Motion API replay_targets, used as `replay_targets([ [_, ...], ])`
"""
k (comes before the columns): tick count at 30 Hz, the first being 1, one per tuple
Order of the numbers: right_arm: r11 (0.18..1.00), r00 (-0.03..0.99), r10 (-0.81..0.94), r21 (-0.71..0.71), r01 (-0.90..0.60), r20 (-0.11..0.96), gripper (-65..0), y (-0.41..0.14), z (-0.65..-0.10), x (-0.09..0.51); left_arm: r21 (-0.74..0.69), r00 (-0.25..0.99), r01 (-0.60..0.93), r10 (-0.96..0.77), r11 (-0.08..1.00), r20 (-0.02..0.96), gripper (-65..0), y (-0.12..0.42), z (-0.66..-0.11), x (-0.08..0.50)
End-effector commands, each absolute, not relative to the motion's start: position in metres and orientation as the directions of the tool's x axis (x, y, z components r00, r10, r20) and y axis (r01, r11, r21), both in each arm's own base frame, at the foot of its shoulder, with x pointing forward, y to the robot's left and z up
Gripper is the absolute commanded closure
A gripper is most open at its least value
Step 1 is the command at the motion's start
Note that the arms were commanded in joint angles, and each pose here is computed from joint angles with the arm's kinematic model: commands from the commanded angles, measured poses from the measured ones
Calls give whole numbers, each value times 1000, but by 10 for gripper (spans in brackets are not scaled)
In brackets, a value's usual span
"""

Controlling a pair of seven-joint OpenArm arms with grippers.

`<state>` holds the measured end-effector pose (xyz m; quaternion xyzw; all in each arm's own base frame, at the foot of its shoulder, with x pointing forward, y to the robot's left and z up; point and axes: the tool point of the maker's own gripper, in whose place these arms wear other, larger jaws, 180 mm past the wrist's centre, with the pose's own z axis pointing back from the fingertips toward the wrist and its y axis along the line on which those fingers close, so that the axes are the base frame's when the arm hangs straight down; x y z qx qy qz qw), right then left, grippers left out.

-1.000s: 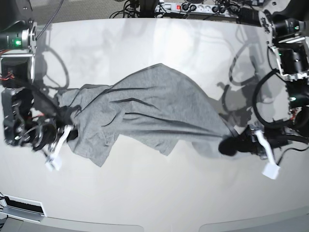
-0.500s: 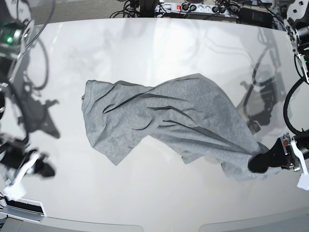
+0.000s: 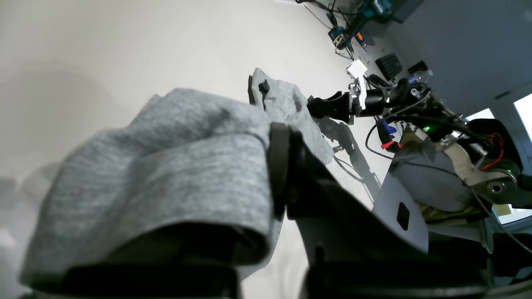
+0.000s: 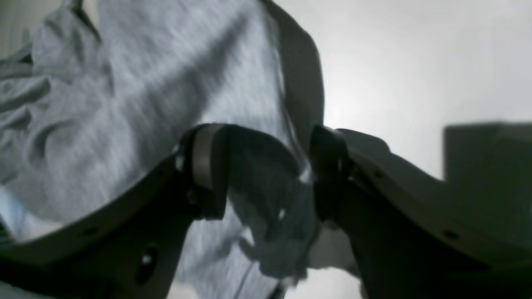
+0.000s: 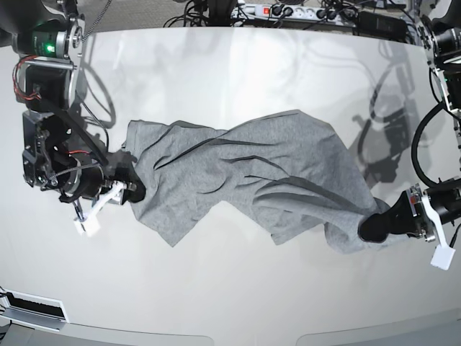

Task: Layout the t-shirt on the table in an organized manner, then fold the t-shirt properly
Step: 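Lift the stretched shirt with both grippers and swing it toward the table front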

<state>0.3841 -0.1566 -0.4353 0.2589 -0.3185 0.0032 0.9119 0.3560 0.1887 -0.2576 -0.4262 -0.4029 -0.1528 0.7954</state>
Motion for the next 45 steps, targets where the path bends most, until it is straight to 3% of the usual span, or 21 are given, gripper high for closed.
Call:
replay_targets([
  [1,871,753,-170,455,-188,636,-332,-164,-415,403,-527,579,616,117,585,807,0,193,-237,362],
  [11,844,770,-139,482,-237,622,-309,-111,-425,399,-542,599,603,118,585,792,0,192,-246,357],
  [12,853,768,-122,462,-243,629,-257,-112,-426,400,-542,599,603,118,585,792,0,192,-246,357],
  [15,870,757,-68,410,-274,650,0,-115,-426,403,-542,599,603,117,585,792,0,193,-246,357],
  [22,803,697,-23,429,-414,716,0,-118,-370,415,-542,598,603,118,585,793,0,193,-246,357],
  [31,806,463,168,149,-573,870,0,-137,-258,415,-504,559,630,104,591,822,0,194,-229,365],
  [39,774,338,244,28,-633,909,0,-150,-205,396,-263,374,722,-41,639,926,0,208,-157,375],
  [45,783,212,210,-34,-622,954,0,-184,-147,384,-95,279,747,-179,658,944,0,217,-124,365],
])
